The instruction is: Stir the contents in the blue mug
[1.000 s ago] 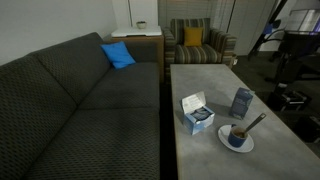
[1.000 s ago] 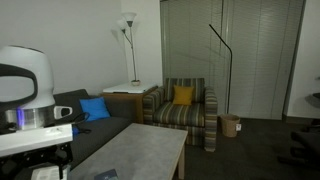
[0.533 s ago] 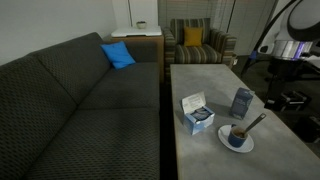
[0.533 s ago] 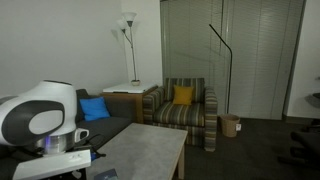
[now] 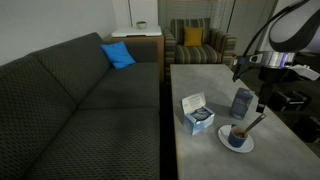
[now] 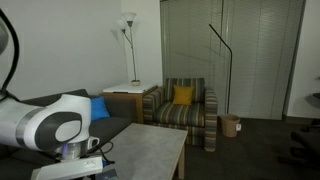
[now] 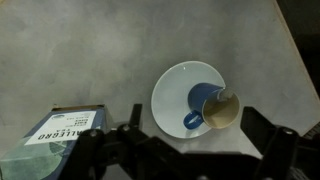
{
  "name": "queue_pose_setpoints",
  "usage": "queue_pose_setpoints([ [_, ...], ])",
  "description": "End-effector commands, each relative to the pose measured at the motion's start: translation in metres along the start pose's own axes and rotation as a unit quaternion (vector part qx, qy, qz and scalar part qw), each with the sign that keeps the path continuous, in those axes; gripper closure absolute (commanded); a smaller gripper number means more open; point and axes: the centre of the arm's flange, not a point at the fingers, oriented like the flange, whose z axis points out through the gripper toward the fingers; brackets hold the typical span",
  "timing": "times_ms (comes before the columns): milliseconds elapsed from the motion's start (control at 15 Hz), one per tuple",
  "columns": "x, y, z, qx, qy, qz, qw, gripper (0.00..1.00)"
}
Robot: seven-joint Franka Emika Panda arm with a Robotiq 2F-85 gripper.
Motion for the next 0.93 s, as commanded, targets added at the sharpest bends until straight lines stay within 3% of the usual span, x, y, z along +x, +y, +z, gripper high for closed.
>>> queue_pose_setpoints([
  [0, 0.014, 0.018, 0.018, 0.029, -0.022, -0.002, 0.9993, 0.00],
  [333, 0.014, 0.016, 0.020, 0.068, -0.053, 0.016, 0.9962, 0.03],
  [400, 0.015, 0.014, 0.017, 0.073, -0.056, 0.018, 0.9956, 0.14],
  [667, 0.019, 0.007, 0.004, 0.084, -0.068, 0.023, 0.9938, 0.42],
  [867, 0.023, 0.005, 0.000, 0.075, -0.064, 0.027, 0.9948, 0.49],
])
